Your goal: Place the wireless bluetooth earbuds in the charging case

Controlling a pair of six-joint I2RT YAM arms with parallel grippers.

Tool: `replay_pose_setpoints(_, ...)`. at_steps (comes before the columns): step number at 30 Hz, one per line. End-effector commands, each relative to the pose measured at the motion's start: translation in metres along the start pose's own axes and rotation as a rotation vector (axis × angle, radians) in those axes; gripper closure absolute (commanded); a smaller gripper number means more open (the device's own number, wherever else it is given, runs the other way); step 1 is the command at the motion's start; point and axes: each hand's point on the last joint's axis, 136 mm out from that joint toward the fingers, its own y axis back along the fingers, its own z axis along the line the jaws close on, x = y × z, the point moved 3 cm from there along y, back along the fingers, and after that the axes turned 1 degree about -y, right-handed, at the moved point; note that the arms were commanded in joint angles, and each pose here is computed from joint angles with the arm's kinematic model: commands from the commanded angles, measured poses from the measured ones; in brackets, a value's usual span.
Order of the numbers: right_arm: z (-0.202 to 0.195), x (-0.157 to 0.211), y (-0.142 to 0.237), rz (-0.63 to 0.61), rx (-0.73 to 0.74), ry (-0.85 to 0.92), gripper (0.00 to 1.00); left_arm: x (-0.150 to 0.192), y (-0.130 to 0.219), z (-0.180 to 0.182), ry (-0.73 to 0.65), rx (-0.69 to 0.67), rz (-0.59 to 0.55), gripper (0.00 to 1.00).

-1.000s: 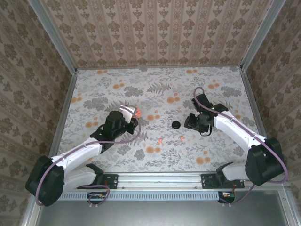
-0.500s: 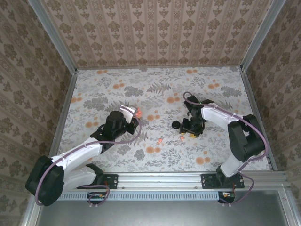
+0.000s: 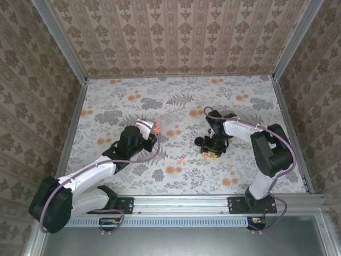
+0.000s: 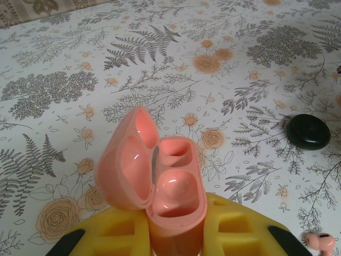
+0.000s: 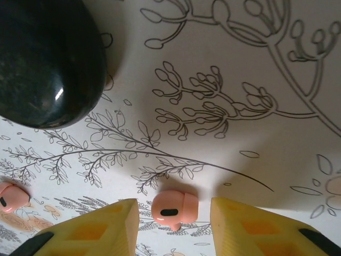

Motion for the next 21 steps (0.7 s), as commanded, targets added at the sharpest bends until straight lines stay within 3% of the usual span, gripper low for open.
replay_pose_setpoints(1,0.007,-0.001,-0.002,0.016,-0.019,0.014,0.59,-0.008,0.003,-0.001,-0.013,-0.009,-0.004,0.84)
replay_pose_setpoints(11,0.003,-0.002,-0.012,0.033,0.009,0.016,0.64,-0.006,0.003,0.000,-0.010,-0.013,0.001,0.84)
replay_pose_setpoints(21,0.003,-0.009,-0.007,-0.025,0.018,0.039,0.76,-0.003,0.000,-0.008,-0.027,0.040,-0.018,0.84)
